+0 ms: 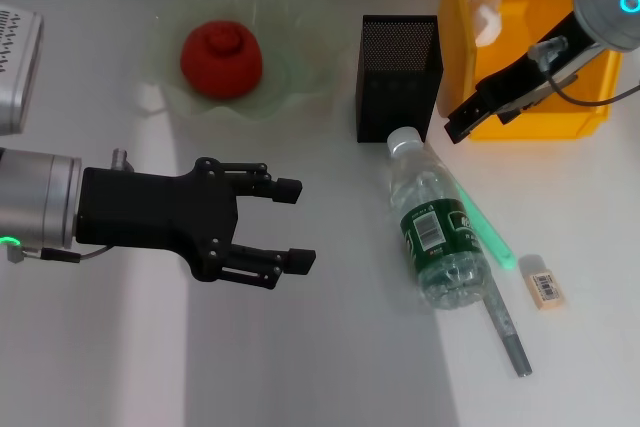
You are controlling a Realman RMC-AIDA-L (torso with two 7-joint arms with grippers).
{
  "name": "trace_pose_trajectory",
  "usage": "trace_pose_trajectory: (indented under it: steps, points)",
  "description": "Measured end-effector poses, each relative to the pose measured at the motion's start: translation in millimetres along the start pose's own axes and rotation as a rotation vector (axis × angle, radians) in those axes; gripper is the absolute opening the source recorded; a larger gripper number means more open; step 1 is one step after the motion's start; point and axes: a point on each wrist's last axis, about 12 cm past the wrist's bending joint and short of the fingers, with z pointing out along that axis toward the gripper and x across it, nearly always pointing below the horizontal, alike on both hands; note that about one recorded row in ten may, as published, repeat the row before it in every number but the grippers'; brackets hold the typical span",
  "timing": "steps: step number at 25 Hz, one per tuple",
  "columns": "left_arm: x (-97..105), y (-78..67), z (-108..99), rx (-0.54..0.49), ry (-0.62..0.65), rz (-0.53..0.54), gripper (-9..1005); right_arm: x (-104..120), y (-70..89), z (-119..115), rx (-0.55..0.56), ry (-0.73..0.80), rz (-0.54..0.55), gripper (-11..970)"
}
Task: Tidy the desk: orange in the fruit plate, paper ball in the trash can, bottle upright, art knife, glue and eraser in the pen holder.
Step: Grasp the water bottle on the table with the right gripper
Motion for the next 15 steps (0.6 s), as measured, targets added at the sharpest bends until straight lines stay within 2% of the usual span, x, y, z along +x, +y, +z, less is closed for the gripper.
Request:
trace_pose_trajectory:
  steps: [7,15]
  points:
    - [0.5,-1.0,-0.2,0.005,-0.005,0.020,807,-18.2,14.2,26.6,0.025,0.002,-0.007,723]
    - [4.3,-3.3,-0.1,0.008,-0.011,0.032,806,-27.9,21.6,50.4,0.011,0.003,0.009,723]
